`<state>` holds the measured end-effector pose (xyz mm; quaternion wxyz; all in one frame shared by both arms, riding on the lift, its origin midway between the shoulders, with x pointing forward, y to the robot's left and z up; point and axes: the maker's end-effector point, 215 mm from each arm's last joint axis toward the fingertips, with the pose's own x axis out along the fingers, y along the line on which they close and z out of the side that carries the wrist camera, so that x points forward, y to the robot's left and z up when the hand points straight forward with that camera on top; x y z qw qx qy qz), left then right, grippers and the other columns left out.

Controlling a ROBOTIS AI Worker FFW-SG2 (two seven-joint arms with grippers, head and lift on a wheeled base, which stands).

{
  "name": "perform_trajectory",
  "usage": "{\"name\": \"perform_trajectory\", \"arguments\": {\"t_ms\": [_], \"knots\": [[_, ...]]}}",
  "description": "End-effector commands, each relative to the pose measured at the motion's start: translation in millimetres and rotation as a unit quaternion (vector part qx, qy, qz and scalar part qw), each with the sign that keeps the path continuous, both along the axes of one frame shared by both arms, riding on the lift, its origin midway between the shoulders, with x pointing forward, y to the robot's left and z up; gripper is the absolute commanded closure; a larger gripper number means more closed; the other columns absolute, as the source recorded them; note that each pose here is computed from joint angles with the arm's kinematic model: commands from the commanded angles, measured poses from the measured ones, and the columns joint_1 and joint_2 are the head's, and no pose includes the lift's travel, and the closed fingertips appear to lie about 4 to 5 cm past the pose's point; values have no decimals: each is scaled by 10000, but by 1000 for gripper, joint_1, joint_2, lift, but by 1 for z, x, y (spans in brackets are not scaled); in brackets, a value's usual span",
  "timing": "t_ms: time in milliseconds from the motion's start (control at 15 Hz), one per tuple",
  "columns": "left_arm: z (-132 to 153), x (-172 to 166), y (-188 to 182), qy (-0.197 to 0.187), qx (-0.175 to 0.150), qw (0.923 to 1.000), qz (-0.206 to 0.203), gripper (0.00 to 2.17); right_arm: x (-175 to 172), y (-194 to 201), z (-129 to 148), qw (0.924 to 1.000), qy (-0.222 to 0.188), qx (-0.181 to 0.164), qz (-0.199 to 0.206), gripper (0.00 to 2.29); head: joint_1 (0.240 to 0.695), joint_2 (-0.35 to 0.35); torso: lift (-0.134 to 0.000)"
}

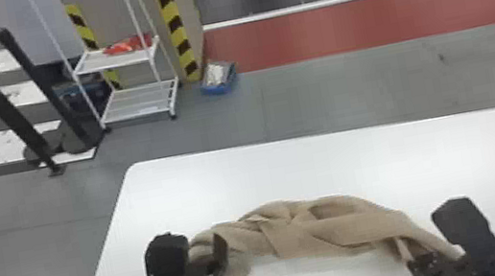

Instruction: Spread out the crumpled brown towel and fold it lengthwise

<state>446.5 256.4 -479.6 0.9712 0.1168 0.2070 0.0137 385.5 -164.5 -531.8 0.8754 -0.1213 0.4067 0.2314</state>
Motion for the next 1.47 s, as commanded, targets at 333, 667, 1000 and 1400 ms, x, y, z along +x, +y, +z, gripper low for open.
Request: {"name": "perform_trajectory", "arguments": {"t_ms": [333,667,1000,1400], "knots": [[-7,-17,-20,122,-54,9996,-241,161,77,-85,106,9902,-547,475,-1195,1652,695,48,0],[-10,-22,-33,150,-22,9991,-406,161,104,-118,128,9787,-408,867,-1813,1652,695,-44,0],[-12,-31,-44,192,20,9983,-544,171,110,-159,125,9675,-372,836,-2359,1652,695,-104,0],[-11,-29,-42,171,46,9984,-540,205,62,-143,120,9660,-128,1028,-2368,1652,695,-145,0]]}}
